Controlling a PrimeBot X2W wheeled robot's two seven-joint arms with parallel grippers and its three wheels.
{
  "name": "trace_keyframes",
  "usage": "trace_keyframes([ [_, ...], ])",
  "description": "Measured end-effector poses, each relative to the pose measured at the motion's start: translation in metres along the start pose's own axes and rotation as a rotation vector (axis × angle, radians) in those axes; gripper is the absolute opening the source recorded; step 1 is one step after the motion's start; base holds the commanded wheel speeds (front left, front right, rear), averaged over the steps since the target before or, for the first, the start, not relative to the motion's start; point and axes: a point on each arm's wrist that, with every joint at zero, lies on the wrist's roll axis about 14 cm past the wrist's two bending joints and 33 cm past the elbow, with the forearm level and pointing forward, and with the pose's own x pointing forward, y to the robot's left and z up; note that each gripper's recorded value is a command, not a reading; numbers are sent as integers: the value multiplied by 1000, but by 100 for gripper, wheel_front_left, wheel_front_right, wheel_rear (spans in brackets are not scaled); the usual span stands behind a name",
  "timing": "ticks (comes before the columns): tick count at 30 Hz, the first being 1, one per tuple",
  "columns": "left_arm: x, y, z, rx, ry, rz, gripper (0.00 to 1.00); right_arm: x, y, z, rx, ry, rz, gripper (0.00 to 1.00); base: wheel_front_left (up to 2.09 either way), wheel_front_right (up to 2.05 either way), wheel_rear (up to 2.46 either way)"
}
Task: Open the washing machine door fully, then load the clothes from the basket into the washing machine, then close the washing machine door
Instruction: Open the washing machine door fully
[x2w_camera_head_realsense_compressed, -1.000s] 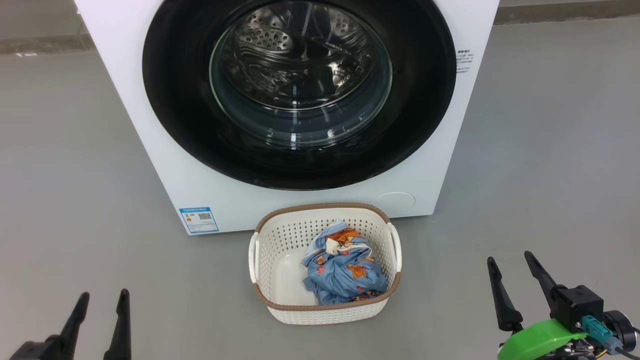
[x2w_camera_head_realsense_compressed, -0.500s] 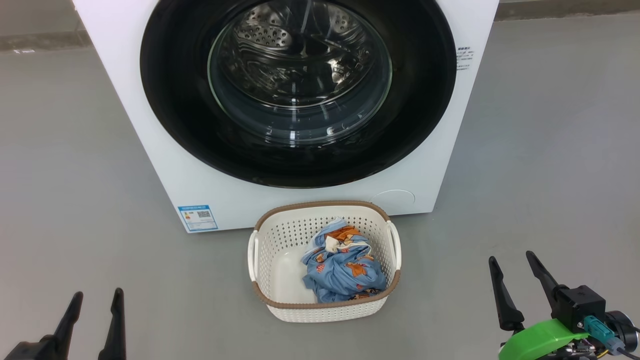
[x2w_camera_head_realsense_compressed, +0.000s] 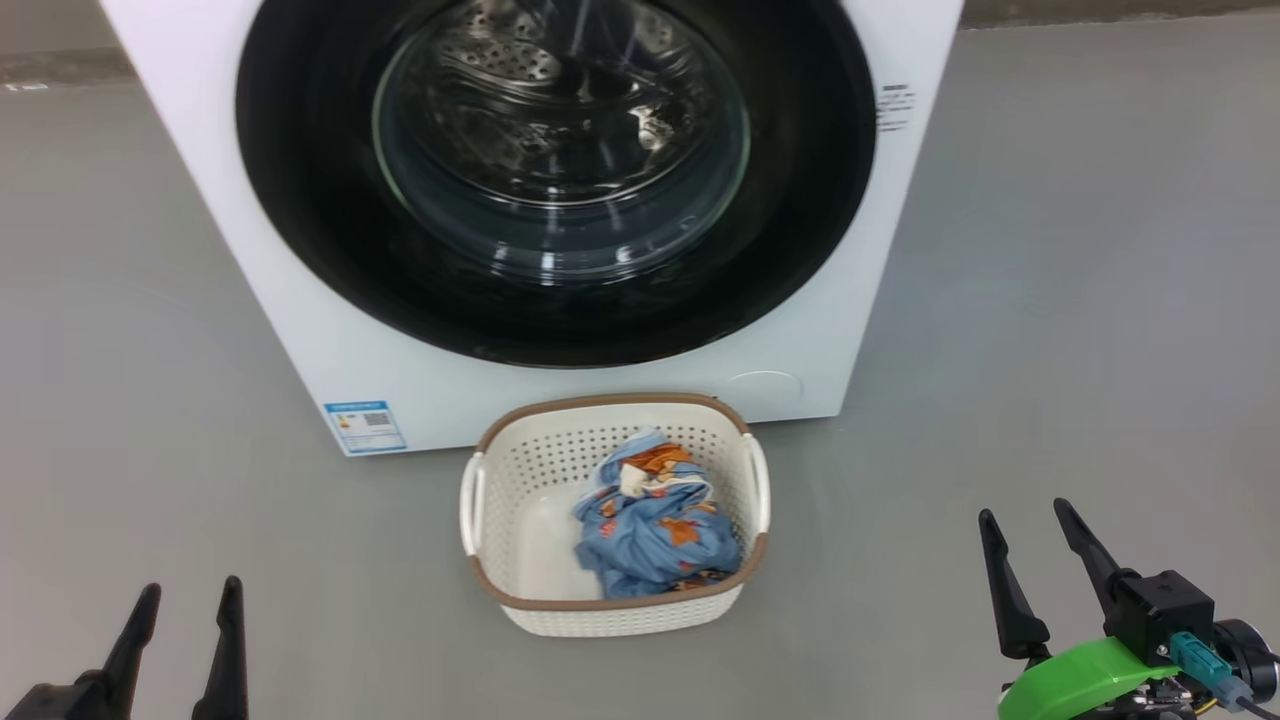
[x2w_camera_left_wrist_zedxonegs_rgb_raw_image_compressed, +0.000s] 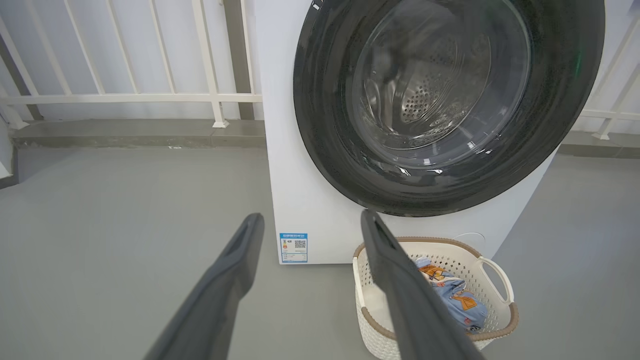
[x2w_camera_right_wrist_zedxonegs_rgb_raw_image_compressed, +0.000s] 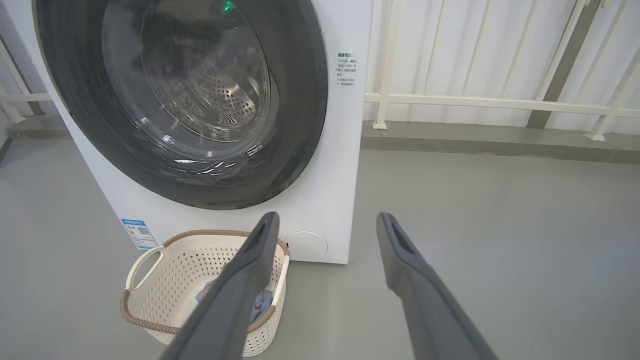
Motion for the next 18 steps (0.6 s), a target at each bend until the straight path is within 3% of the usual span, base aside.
trace_keyframes([
  [11, 2, 5, 6, 6, -19, 18, 100, 1, -3, 0, -6, -1, -8, 100, 118, 118, -236],
  [18, 4, -3, 10, 18, -33, -5, 100, 2, -3, 2, 1, -9, -9, 100, 68, 68, -135],
])
